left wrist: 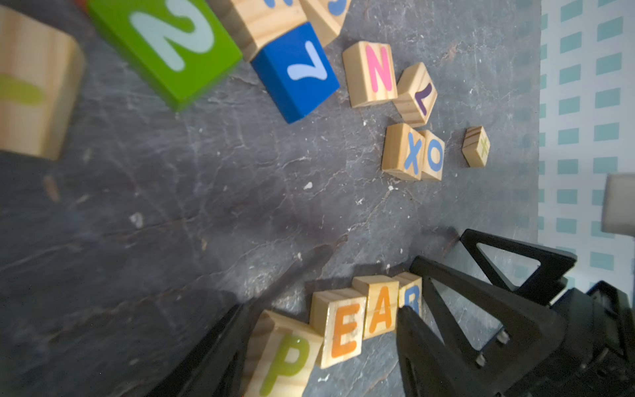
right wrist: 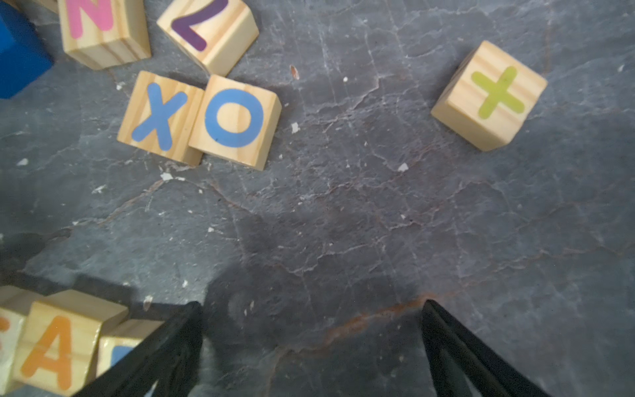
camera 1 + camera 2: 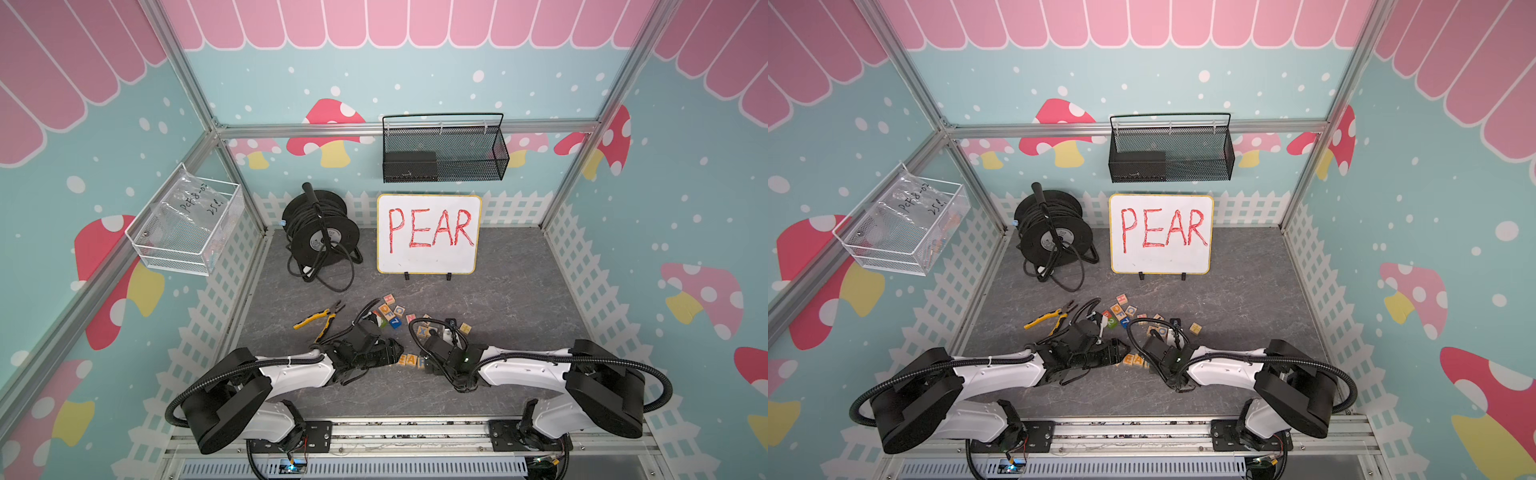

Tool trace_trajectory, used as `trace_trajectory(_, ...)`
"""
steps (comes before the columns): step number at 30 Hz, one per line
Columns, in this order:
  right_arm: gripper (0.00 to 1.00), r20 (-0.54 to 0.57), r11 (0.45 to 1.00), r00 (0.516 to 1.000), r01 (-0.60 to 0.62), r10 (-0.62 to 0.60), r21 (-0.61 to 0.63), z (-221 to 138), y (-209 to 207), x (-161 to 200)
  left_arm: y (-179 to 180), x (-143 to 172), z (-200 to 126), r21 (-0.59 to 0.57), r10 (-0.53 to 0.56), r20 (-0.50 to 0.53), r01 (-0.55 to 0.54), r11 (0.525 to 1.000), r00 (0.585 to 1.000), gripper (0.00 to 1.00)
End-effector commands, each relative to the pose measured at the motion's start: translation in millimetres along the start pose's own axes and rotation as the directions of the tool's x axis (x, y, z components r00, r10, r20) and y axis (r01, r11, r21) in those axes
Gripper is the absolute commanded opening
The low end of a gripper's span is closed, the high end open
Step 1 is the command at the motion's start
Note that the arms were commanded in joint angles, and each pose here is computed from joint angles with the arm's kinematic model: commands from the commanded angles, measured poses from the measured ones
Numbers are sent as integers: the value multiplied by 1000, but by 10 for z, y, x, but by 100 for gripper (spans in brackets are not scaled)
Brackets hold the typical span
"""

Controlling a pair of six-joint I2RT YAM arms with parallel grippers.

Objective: Spell the uppercase word “pear” with letter blocks
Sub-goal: Move the letter blocks to the center of the board.

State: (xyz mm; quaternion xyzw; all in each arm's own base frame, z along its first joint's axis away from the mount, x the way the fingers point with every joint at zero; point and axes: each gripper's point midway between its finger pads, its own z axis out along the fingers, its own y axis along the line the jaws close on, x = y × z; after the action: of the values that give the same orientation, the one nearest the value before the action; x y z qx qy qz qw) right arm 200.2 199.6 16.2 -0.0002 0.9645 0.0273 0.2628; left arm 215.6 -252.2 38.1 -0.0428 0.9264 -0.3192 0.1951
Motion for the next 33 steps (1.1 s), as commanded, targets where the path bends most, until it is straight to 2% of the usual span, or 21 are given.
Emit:
trace_trajectory(1,100,-225,1000,974,-7,9,11,92,-146,587,173,29,-87,-82,1,10,0,997,1000,71)
trace_trajectory(11,100,-228,1000,974,1,-3,-10,99,-119,600,285,154,-135,-106,-31,-20,28,994,999,71)
trace_trajectory(26,100,-231,1000,973,0,-7,-30,107,-107,625,90,320,19,-70,-37,-77,31,997,996,71)
trace_trajectory(33,99,-227,999,974,3,-12,-41,111,-98,627,49,333,21,-67,-39,-69,34,997,997,71)
